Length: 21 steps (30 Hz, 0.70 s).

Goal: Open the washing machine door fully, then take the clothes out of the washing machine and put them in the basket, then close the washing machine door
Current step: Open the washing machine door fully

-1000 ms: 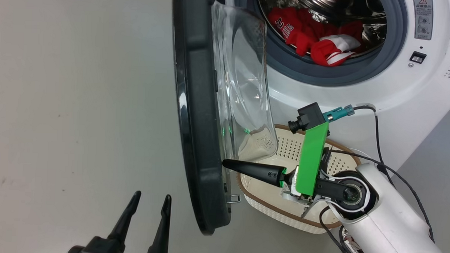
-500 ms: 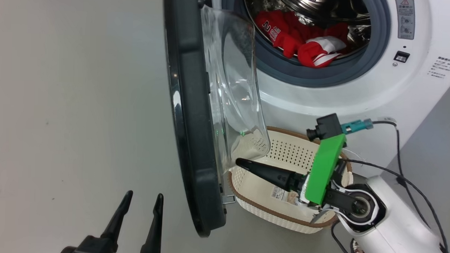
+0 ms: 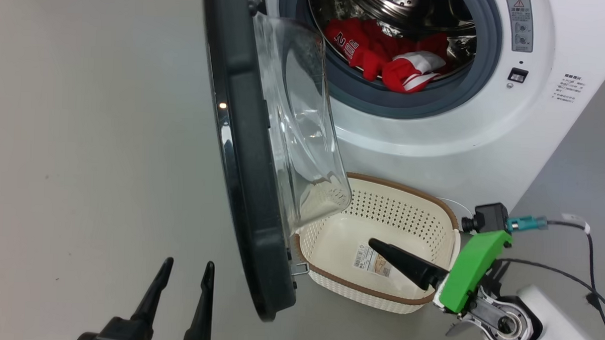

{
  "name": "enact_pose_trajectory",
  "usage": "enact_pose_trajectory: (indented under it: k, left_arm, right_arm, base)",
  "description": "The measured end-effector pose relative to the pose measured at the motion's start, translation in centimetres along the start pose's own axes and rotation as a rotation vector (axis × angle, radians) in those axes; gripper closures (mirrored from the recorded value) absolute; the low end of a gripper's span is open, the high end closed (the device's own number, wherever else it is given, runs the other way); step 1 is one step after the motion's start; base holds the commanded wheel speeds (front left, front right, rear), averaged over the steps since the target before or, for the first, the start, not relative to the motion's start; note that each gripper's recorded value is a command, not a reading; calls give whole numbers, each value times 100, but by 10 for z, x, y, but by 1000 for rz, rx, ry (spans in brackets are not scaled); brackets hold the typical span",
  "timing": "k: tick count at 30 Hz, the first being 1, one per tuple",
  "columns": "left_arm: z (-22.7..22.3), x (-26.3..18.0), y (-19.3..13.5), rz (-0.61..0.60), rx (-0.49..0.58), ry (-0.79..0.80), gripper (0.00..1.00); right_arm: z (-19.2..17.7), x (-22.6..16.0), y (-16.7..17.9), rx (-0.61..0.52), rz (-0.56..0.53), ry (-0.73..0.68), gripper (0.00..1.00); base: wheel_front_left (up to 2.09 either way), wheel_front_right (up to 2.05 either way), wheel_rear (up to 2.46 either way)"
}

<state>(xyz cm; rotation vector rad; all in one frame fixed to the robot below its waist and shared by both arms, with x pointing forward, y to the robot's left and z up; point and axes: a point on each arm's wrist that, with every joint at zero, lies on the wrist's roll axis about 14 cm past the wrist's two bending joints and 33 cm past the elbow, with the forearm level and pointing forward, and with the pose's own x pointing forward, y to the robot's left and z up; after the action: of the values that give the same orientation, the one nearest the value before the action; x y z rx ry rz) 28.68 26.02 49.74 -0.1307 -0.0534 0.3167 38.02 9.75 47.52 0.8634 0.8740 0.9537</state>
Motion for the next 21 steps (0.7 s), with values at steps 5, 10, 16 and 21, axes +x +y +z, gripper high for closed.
enact_pose_trajectory:
  k: [5, 10, 16, 21]
  left_arm:
    - [-2, 0, -2, -6, -2, 4, 0]
    - [-3, 0, -4, -16, 0, 6, 0]
    - [-6, -1, -6, -21, -2, 13, 0]
    - [-8, -1, -6, -23, -3, 21, 0]
  right_arm:
    - [-1, -14, -21, 10, -63, -63, 0]
    - [5, -30, -40, -47, -133, -161, 0]
    - [9, -42, -54, -190, -194, -232, 0]
    - [1, -49, -66, -323, -232, -251, 0]
  base:
    - [0, 0, 0]
    - [0, 0, 0]
    - [0, 0, 0]
    - [0, 0, 0]
